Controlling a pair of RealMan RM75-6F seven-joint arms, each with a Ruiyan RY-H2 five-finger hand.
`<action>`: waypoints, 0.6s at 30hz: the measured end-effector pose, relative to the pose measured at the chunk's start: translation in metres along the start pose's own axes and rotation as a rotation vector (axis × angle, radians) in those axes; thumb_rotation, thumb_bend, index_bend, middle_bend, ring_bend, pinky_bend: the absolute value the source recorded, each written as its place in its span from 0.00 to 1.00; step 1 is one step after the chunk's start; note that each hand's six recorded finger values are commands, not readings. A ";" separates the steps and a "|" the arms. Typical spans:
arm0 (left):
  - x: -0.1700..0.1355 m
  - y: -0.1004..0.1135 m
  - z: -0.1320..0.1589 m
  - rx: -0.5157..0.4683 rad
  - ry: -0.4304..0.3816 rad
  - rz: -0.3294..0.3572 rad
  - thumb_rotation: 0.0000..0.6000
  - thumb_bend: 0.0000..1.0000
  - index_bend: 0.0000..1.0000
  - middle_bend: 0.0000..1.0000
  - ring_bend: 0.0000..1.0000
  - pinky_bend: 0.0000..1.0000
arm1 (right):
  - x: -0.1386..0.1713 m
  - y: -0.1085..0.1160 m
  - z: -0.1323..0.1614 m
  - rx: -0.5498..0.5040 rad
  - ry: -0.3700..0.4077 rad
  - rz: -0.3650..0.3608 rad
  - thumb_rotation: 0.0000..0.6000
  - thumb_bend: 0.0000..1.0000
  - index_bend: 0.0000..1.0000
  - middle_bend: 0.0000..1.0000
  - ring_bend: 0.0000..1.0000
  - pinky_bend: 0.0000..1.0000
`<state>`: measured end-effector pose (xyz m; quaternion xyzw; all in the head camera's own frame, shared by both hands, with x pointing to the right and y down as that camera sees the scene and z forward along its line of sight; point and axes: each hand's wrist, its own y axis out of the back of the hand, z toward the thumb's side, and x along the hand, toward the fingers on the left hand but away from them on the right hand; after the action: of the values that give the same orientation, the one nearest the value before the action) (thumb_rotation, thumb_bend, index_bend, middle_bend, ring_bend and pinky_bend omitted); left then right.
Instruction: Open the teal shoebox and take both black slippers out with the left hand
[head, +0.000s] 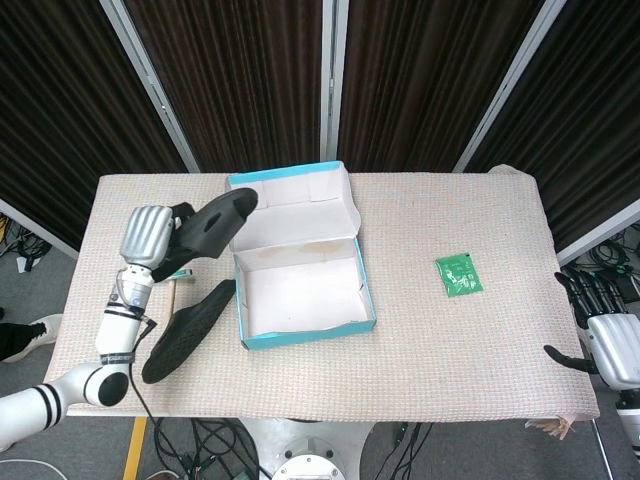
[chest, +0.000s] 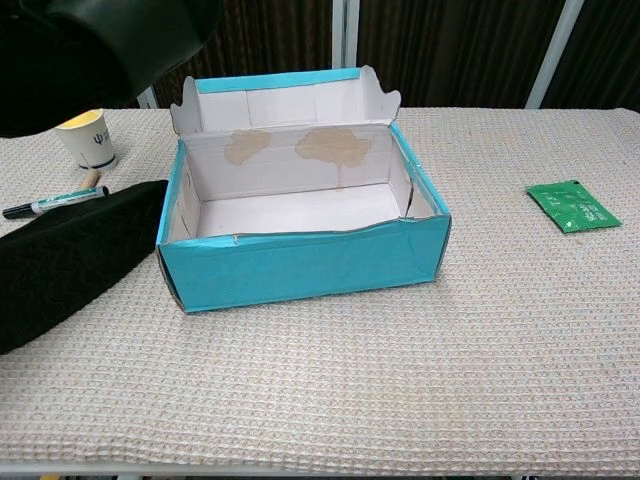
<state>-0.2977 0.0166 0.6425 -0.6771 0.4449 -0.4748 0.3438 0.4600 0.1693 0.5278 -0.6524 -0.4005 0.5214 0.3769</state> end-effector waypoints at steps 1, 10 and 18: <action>-0.002 -0.002 -0.010 0.017 0.033 -0.015 1.00 0.42 0.64 0.67 0.67 0.85 | 0.000 0.000 0.000 0.000 0.001 0.000 1.00 0.01 0.04 0.02 0.00 0.00; -0.038 -0.016 -0.078 0.126 0.191 -0.117 1.00 0.42 0.63 0.65 0.63 0.77 | 0.003 0.002 0.000 0.003 -0.004 -0.007 1.00 0.01 0.04 0.02 0.00 0.00; -0.060 -0.033 -0.098 0.088 0.238 -0.187 1.00 0.32 0.35 0.33 0.30 0.57 | 0.004 0.000 0.001 0.000 -0.006 -0.006 1.00 0.01 0.04 0.02 0.00 0.00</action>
<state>-0.3906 0.0800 0.6827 -0.6387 0.3965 -0.6006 0.2722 0.4600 0.1733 0.5258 -0.6498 -0.4038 0.5219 0.3773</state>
